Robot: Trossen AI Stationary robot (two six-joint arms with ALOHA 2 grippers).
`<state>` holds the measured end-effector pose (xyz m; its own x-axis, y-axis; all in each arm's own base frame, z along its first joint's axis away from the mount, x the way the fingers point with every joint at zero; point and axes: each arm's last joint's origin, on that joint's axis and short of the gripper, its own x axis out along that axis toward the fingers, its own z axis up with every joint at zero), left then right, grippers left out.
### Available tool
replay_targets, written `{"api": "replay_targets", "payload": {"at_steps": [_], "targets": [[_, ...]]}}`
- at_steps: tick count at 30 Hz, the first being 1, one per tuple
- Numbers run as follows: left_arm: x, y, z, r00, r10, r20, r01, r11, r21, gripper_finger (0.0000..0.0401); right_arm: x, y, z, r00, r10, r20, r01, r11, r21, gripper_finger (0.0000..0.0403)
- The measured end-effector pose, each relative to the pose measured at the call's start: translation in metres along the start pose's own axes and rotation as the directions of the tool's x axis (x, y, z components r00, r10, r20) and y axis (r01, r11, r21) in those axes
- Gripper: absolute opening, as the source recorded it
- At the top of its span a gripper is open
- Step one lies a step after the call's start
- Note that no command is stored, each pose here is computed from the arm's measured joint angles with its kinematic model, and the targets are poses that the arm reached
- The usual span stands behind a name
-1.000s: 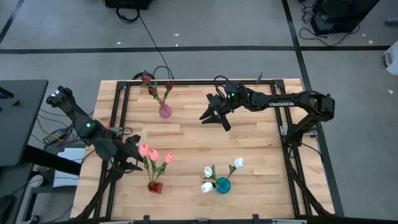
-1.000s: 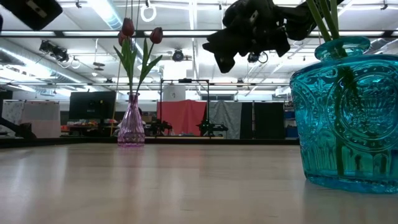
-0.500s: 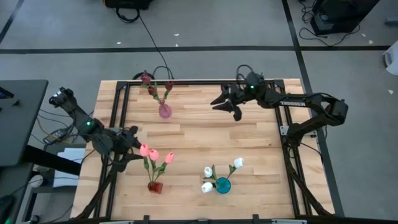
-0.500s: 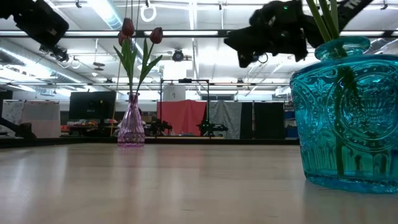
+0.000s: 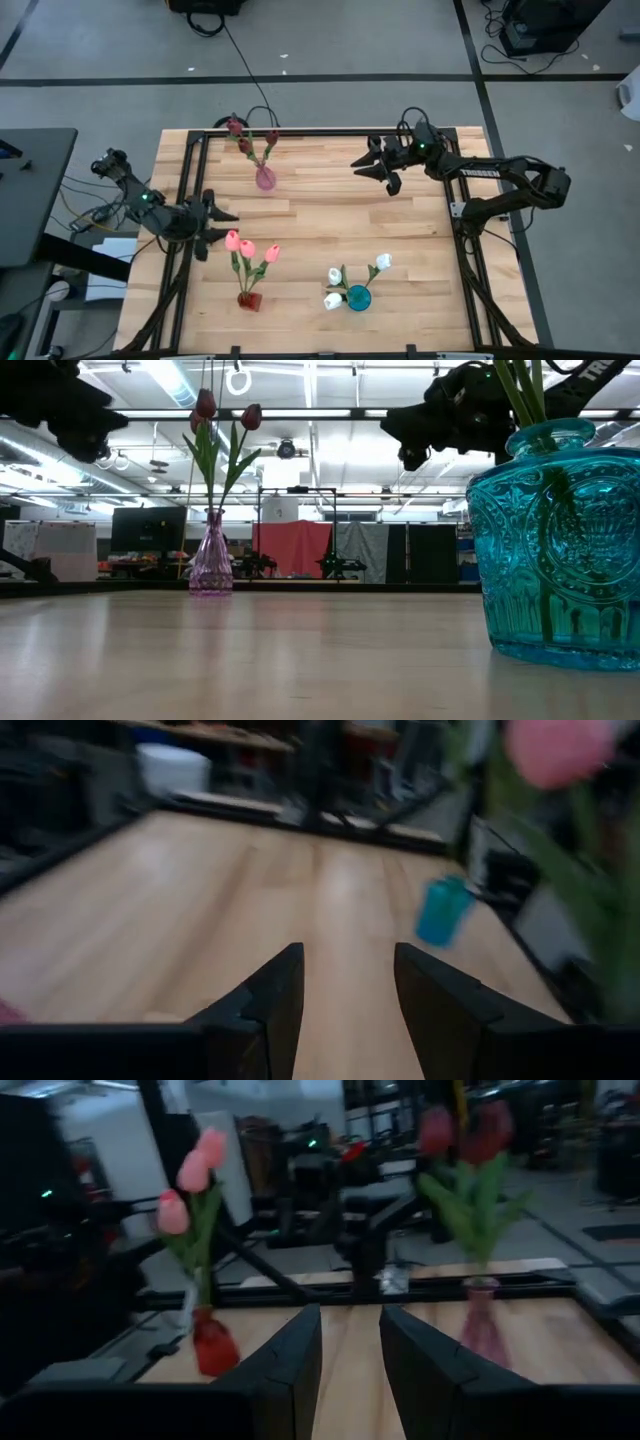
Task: Sort flowers into vase by color
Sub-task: Return to Home Position
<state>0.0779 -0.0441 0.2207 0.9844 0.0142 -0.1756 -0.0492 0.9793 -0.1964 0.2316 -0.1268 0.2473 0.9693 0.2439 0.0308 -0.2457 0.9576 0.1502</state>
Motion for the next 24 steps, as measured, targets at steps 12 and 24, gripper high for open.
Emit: {"api": "replay_targets", "payload": {"at_steps": [12,24], "targets": [[0.011,0.001,-0.025,0.996,0.068,0.061,-0.069,0.998,0.014,0.0153,-0.032,-0.001,-0.004,0.994,-0.105,0.032,0.106,0.994,-0.019,0.0117],[0.013,0.009,-0.037,0.993,0.078,0.083,-0.079,0.997,0.004,0.0084,-0.036,0.0,-0.007,0.999,0.041,0.0,-0.041,0.996,-0.083,0.0117]]}}
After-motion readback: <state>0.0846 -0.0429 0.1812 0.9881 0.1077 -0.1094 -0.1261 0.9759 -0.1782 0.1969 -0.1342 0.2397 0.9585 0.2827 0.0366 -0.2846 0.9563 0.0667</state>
